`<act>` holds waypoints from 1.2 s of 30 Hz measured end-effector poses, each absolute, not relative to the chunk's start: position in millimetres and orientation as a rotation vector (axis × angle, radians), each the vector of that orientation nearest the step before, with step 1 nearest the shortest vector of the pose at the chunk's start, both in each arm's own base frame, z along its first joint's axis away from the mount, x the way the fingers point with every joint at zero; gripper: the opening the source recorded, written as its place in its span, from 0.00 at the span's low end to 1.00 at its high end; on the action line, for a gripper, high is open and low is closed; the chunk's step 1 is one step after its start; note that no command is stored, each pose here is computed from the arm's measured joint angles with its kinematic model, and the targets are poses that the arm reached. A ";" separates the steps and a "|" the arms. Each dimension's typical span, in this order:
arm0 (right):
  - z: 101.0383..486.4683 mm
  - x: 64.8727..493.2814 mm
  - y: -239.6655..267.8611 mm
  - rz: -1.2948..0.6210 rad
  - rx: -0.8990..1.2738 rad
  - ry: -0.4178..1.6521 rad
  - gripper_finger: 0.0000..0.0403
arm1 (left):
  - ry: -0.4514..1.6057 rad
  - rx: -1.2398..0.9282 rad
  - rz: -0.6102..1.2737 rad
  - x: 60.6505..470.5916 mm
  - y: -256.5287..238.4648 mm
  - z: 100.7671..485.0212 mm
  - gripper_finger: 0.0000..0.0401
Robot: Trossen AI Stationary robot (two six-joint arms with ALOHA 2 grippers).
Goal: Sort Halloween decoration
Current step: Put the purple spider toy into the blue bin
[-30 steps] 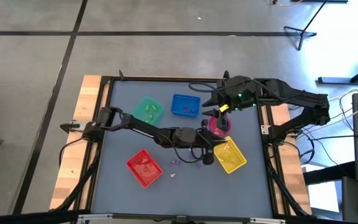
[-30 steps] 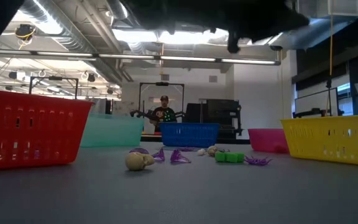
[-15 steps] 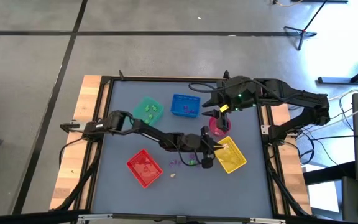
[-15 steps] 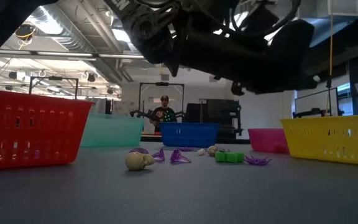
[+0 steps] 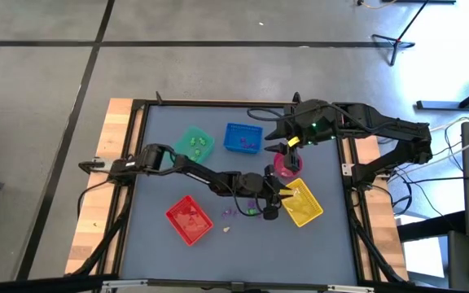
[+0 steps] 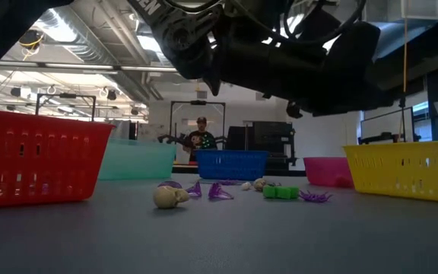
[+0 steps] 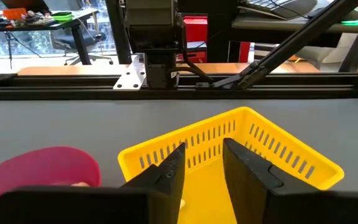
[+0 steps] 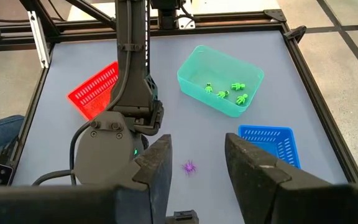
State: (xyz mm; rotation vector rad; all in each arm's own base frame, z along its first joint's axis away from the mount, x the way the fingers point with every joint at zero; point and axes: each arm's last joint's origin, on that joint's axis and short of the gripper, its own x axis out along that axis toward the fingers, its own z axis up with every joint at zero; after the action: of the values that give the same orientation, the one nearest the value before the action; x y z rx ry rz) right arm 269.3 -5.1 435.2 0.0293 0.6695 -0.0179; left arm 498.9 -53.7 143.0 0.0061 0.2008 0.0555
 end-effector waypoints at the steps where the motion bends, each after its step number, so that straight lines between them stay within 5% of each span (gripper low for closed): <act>1: 435.2 269.3 -5.1 -0.018 0.030 0.669 0.37 | 0.201 0.006 0.059 498.9 -53.4 143.0 0.24; 16: 434.4 269.0 -5.0 -0.016 0.030 0.678 0.37 | 0.304 0.043 0.186 486.0 -50.0 178.3 0.42; 36: 424.9 277.7 -4.9 -0.007 0.034 0.732 0.37 | 0.562 0.111 0.115 368.3 -56.3 324.8 0.42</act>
State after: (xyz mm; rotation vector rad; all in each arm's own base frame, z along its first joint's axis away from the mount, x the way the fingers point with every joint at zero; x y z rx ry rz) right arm 277.7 -4.9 424.9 0.0344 0.7318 -0.0071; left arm 368.3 -56.3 324.8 0.1111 0.5624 0.1147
